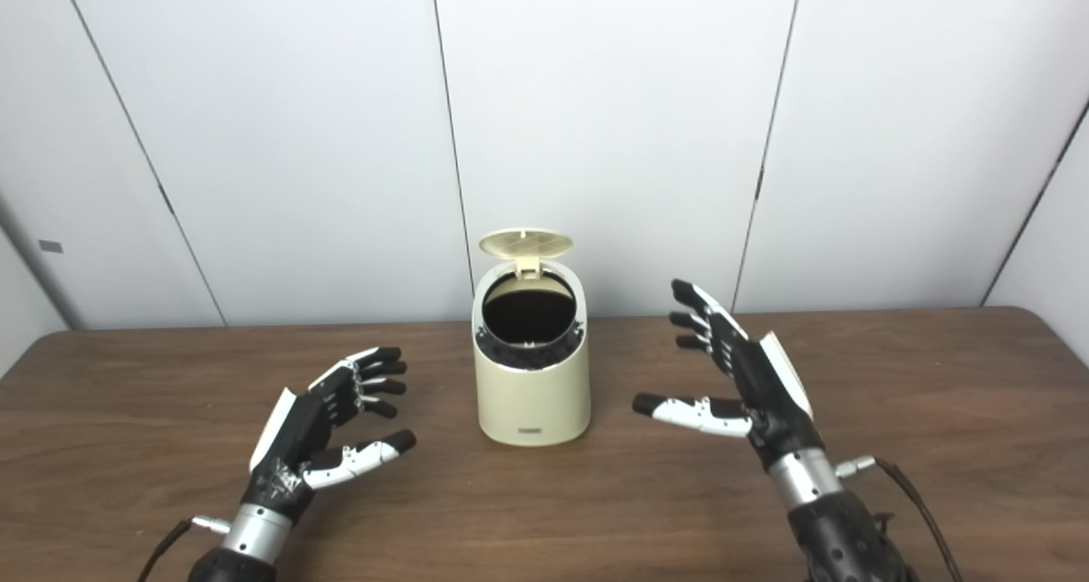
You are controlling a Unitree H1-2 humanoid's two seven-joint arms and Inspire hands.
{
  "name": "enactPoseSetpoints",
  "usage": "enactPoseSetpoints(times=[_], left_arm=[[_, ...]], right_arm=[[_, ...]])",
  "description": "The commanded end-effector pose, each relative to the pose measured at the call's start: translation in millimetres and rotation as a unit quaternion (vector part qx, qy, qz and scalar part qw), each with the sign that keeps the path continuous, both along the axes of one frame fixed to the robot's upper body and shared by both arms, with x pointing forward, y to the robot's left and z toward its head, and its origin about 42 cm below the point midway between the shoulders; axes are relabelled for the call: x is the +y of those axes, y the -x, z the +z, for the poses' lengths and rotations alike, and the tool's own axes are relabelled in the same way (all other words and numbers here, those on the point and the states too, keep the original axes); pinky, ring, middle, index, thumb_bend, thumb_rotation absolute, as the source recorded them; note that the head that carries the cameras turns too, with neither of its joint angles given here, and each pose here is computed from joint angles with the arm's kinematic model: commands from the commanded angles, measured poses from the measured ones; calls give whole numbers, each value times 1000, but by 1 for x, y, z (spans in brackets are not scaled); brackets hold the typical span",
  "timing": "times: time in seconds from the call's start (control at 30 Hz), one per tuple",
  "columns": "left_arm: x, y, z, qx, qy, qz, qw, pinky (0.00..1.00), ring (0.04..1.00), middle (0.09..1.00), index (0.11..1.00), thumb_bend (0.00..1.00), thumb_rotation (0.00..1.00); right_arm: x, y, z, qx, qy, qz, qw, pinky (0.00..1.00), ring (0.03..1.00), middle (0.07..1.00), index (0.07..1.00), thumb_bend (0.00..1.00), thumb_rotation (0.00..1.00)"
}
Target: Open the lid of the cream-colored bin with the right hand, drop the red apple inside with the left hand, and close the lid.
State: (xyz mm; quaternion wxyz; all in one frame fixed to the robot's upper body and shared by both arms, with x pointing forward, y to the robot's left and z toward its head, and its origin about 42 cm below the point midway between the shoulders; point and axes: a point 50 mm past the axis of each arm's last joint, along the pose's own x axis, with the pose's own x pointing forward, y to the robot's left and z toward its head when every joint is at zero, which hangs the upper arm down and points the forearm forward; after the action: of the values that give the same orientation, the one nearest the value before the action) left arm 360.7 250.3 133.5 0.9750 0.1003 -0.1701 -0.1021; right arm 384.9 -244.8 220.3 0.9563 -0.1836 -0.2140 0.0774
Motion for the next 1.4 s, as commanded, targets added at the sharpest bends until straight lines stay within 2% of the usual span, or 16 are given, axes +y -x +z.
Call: enactPoseSetpoints(times=[0.0, 0.13, 0.33, 0.5, 0.63, 0.7, 0.87, 1.03, 1.3, 1.37], left_arm=[[6, -6, 10, -21, 3, 0, 1000, 624, 732, 794, 841, 753, 204], [10, -1, -6, 12, 8, 2, 1000, 656, 750, 802, 846, 742, 181], [4, 2, -30, 39, 9, 8, 999, 664, 749, 792, 838, 745, 156], [-2, 2, -39, 51, 6, 3, 999, 689, 764, 799, 840, 740, 131], [-5, 2, -41, 53, -4, -5, 999, 681, 761, 800, 849, 733, 129], [-7, 2, -42, 53, -3, -6, 999, 679, 761, 802, 855, 737, 134], [-10, 1, -41, 48, 0, -8, 999, 682, 764, 801, 858, 732, 134], [-11, 1, -39, 44, -2, -9, 999, 682, 756, 796, 857, 718, 111], [-9, 0, -34, 38, -2, -5, 999, 662, 752, 790, 856, 725, 122], [-9, -1, -34, 37, -1, -6, 999, 664, 749, 786, 855, 724, 126]], right_arm=[[3, -8, 33, -42, 22, 11, 999, 767, 850, 909, 892, 818, 316], [13, -18, 64, -75, 70, 21, 994, 728, 835, 912, 877, 804, 353], [38, -28, 114, -110, 147, 38, 982, 701, 840, 900, 875, 764, 462], [56, -32, 141, -102, 196, 32, 975, 723, 873, 907, 870, 734, 591], [62, -36, 156, -102, 240, 20, 965, 741, 896, 919, 878, 659, 658], [63, -38, 160, -102, 258, 12, 961, 752, 901, 919, 878, 637, 658], [68, -46, 163, -99, 304, -5, 948, 764, 911, 907, 872, 660, 691], [75, -53, 162, -110, 344, -3, 933, 841, 923, 896, 856, 657, 688], [79, -56, 157, -104, 361, 3, 927, 880, 950, 908, 828, 674, 655], [80, -56, 156, -102, 361, 5, 927, 899, 953, 862, 809, 690, 639]])
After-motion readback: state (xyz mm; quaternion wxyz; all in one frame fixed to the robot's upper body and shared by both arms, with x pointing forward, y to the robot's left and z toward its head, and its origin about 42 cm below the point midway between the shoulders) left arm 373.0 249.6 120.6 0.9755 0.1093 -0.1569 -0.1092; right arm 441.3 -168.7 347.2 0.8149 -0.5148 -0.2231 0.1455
